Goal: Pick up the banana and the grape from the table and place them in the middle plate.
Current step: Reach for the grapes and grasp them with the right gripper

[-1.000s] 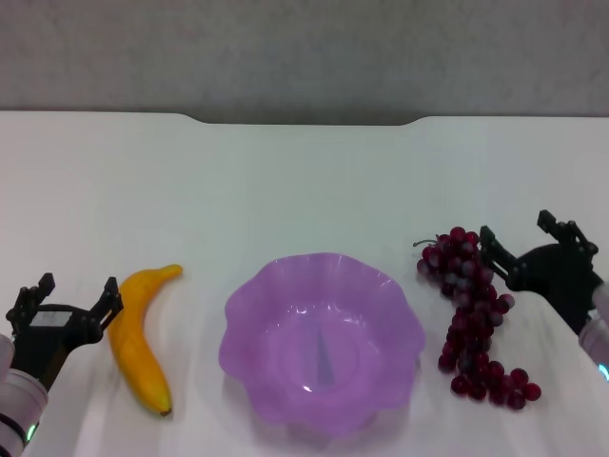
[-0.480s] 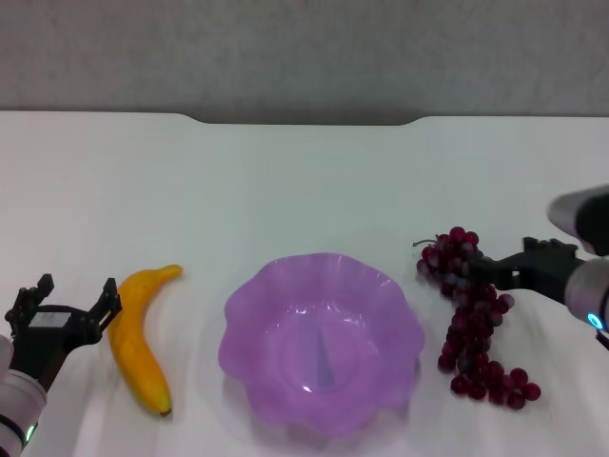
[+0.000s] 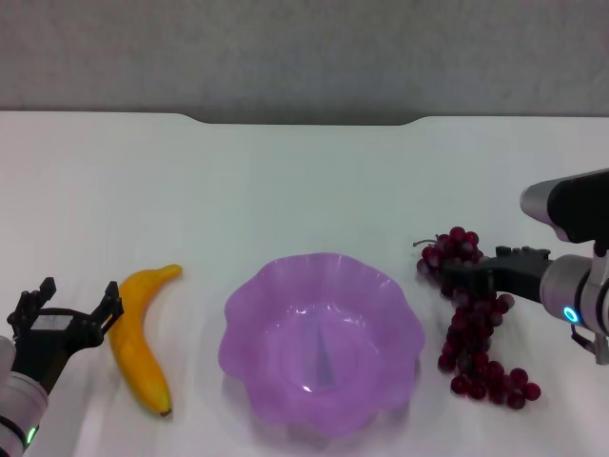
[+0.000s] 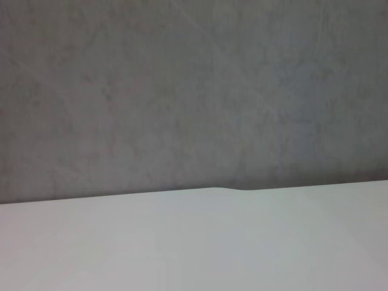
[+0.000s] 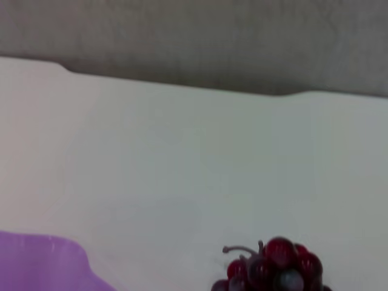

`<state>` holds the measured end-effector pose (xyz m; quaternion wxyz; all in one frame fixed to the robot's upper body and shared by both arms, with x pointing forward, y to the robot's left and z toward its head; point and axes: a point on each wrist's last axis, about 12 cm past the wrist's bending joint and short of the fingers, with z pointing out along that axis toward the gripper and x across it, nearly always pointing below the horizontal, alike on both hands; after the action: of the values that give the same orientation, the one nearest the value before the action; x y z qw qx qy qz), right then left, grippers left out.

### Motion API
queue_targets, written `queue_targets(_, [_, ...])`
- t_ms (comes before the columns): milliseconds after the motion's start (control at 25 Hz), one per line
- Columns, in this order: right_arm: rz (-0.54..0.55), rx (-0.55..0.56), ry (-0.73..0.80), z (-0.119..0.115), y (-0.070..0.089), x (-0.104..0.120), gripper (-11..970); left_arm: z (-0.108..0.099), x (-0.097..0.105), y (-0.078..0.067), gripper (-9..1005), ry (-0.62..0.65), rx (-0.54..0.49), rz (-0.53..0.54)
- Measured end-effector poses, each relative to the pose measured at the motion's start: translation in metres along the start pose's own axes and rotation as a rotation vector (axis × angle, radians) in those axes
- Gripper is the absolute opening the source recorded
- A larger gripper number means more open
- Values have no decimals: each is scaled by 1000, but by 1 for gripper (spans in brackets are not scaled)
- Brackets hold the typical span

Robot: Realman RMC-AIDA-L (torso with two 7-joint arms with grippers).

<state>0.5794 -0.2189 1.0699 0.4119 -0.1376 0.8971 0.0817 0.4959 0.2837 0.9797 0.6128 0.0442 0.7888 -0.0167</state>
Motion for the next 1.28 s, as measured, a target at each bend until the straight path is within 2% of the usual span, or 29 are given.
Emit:
queue_targets(240, [28, 20, 55, 10, -8, 12, 847, 0, 0, 0, 891, 2, 1, 1])
queue_targets(640, [19, 1, 40, 17, 1, 26, 837, 1, 0, -2, 890, 0, 4, -3])
queue_targets(1000, [32, 38, 30, 22, -11, 37, 827, 1, -1, -3, 891, -2, 7, -4])
queue_targets(1280, [31, 45, 6, 31, -12, 45, 820, 2, -2, -3, 890, -5, 9, -5])
